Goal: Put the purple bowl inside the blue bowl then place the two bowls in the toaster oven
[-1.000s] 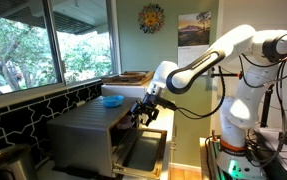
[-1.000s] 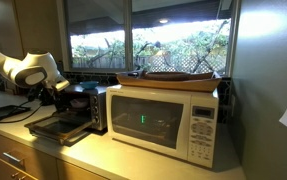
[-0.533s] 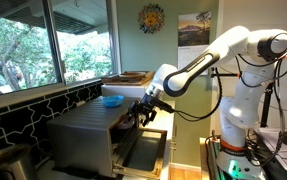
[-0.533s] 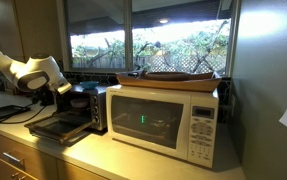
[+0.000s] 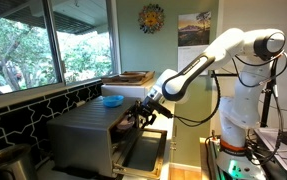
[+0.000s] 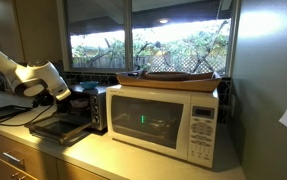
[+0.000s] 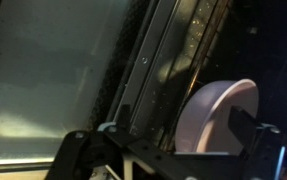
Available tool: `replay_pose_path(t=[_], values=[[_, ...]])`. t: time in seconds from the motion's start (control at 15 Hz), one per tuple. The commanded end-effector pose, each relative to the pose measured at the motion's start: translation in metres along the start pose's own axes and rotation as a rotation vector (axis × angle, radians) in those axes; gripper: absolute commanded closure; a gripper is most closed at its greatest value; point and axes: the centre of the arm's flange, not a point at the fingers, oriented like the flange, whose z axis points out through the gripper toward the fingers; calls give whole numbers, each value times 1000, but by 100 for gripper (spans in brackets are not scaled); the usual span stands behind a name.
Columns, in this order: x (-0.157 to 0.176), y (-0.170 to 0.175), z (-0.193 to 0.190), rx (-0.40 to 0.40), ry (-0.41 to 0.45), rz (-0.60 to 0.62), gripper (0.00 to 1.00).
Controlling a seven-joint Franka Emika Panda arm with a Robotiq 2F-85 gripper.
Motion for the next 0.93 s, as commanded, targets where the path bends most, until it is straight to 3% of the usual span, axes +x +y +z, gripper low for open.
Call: replay_pose_path(t=[0.0, 0.6, 0.87], values=[[-1, 16, 11, 20, 4, 48, 26], [15, 20, -20, 18, 40, 69, 96], [20, 18, -29, 28, 51, 59, 100]])
